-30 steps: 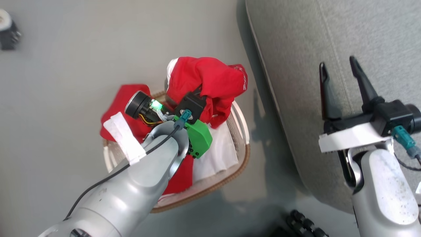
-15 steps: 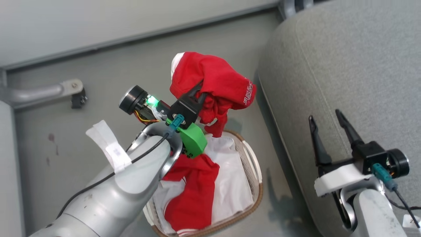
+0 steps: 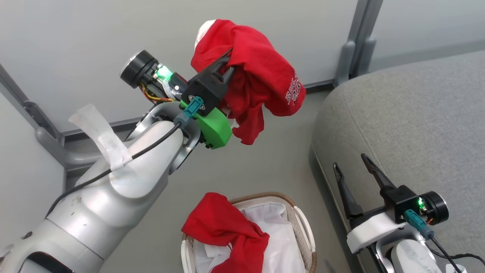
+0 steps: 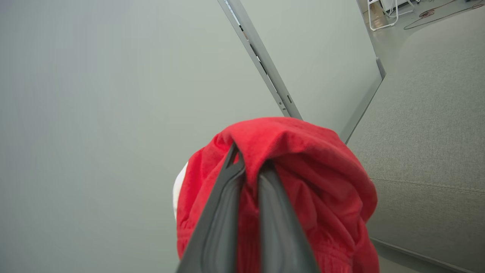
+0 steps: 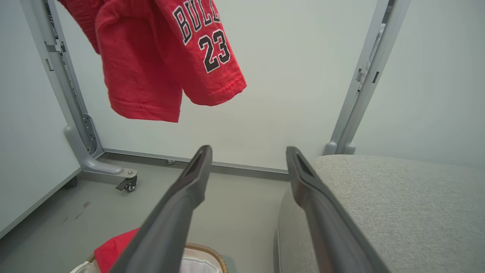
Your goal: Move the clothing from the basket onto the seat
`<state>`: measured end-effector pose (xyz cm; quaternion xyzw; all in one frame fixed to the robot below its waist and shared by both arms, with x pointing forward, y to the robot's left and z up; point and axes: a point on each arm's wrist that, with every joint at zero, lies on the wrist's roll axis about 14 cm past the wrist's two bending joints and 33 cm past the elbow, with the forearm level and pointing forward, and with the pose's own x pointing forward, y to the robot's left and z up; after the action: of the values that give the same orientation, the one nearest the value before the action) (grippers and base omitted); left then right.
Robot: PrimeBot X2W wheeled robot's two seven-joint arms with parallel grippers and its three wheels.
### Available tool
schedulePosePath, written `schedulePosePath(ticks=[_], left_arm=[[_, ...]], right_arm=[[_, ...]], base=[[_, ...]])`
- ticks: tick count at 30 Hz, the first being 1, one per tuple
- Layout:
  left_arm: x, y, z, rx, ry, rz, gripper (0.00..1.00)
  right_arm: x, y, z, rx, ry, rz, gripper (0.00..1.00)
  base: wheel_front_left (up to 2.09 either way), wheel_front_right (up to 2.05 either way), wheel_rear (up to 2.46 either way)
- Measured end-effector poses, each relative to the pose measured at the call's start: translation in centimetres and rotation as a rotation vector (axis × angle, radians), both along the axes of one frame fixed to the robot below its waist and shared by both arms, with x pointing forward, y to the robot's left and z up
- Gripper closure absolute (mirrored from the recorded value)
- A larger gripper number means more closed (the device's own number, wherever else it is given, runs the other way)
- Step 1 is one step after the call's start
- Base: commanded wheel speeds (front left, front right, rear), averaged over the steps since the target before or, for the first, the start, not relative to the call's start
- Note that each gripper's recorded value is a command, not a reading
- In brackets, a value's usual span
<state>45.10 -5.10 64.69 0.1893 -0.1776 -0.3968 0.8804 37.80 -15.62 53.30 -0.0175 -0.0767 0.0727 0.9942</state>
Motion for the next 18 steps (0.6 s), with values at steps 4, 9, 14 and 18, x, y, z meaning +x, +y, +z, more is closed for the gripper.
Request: schedulePosePath(ticks=[4,9,14,18], left_arm=[[-1.3,0.3,2.4,-0.006,-0.053,-0.006,1.00],[-2.4,0.5,4.1,-0.010,-0.089,-0.015,1.00],[-3.4,0.4,4.3,0.000,-0.084,-0.023,1.00],[-4.0,0.4,3.8,0.012,-0.067,-0.029,1.00]], right_arm=[[0.3,1.6,1.2,-0.008,-0.034,0.048,0.00],[1.1,3.5,2.3,-0.035,-0.064,0.105,0.00],[1.9,6.2,4.2,-0.060,-0.115,0.183,0.00],[2.1,8.0,6.1,-0.065,-0.169,0.237,0.00]], base=[[0.00,0.00,0.00],[0.00,0.00,0.00],[0.00,0.00,0.00],[0.00,0.00,0.00]])
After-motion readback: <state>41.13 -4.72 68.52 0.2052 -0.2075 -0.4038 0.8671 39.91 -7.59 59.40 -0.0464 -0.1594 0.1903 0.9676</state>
